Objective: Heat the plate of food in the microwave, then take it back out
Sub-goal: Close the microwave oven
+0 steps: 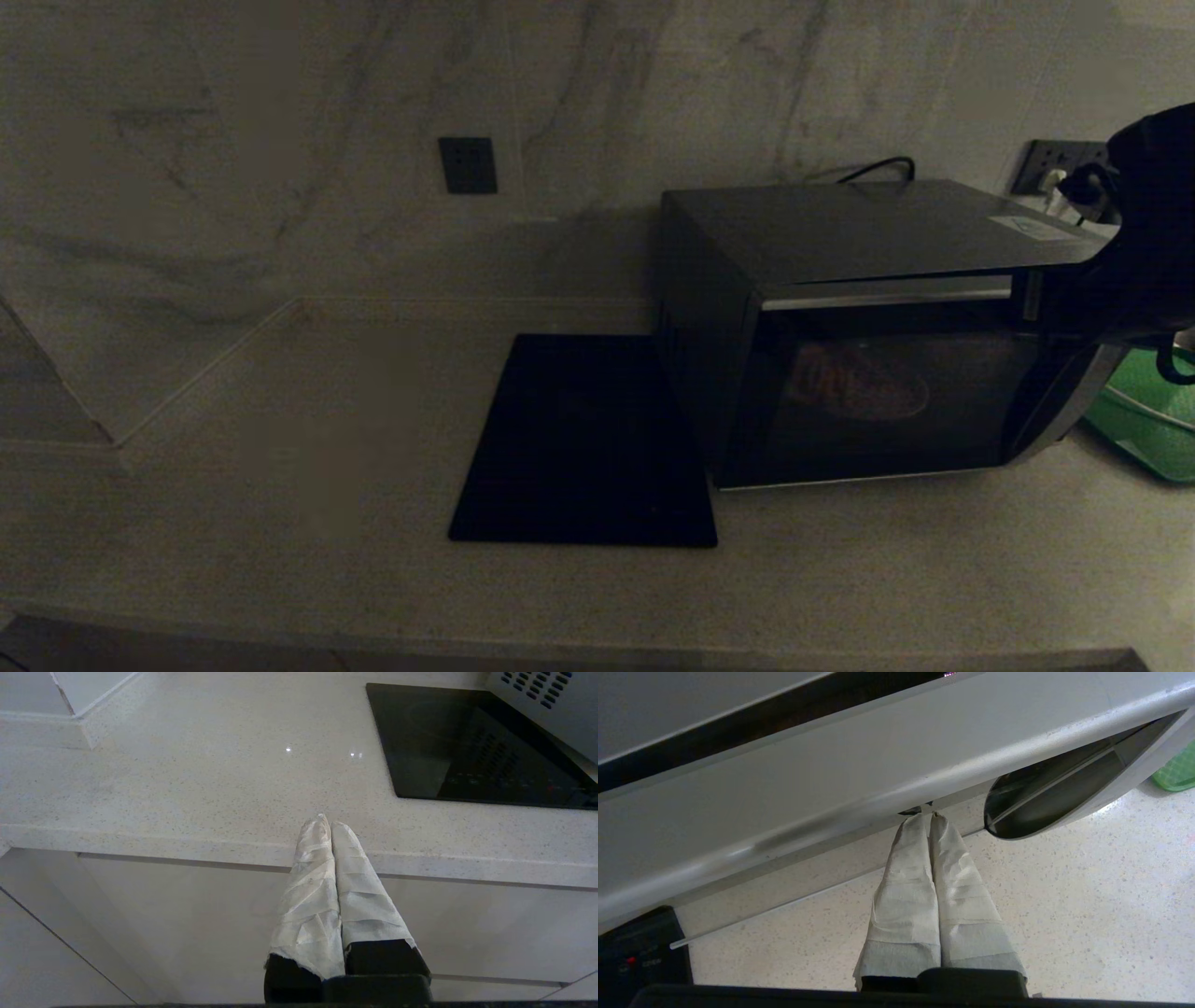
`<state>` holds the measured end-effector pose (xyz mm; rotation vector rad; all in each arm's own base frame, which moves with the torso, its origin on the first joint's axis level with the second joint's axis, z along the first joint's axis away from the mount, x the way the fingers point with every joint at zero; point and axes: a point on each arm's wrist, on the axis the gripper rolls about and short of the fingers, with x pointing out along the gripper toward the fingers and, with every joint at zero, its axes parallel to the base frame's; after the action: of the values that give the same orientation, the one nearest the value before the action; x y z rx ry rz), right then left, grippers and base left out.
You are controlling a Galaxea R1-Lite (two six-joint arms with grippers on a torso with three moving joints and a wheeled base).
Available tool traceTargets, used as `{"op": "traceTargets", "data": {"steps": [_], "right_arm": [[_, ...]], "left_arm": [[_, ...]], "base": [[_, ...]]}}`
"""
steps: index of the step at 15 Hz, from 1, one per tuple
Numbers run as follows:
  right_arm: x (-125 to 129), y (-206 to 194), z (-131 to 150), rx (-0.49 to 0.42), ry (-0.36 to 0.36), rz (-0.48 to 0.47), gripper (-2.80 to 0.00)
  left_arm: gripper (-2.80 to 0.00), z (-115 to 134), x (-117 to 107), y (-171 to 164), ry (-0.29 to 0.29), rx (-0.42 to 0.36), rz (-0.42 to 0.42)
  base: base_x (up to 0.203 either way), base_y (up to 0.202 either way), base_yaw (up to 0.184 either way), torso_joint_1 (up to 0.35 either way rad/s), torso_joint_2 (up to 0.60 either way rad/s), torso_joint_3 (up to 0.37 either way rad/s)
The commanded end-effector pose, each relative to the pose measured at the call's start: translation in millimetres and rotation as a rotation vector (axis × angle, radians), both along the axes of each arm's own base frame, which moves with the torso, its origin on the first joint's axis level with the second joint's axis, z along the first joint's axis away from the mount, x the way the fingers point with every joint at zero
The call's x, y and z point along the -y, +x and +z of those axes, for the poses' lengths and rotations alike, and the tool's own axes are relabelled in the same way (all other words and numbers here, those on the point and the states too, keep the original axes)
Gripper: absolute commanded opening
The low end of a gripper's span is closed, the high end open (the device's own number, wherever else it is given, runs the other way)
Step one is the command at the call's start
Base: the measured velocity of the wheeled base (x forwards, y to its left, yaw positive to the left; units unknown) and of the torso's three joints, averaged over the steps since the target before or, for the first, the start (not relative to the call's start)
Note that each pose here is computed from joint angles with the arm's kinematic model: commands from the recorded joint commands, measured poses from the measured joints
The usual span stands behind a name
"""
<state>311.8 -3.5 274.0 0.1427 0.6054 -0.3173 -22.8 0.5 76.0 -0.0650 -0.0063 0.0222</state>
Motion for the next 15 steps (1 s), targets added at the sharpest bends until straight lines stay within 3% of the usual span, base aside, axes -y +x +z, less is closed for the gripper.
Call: {"op": "traceTargets", "data": {"steps": [1, 15], "right_arm": [[-0.1, 1.8, 0.0, 0.007, 0.001, -0.001, -2.80], [-2.1, 17.4, -5.8, 0.092, 0.034, -0.019, -2.80]], "left_arm": [[-2.80, 0.0, 0.0, -0.1, -0.001, 0.002, 0.001], [-2.80, 0.0, 0.0, -0.1, -0.001, 0.002, 0.001]], "base": [[0.000, 0.000, 0.000, 0.000, 0.00, 0.000], [0.000, 0.000, 0.000, 0.000, 0.00, 0.000]]}}
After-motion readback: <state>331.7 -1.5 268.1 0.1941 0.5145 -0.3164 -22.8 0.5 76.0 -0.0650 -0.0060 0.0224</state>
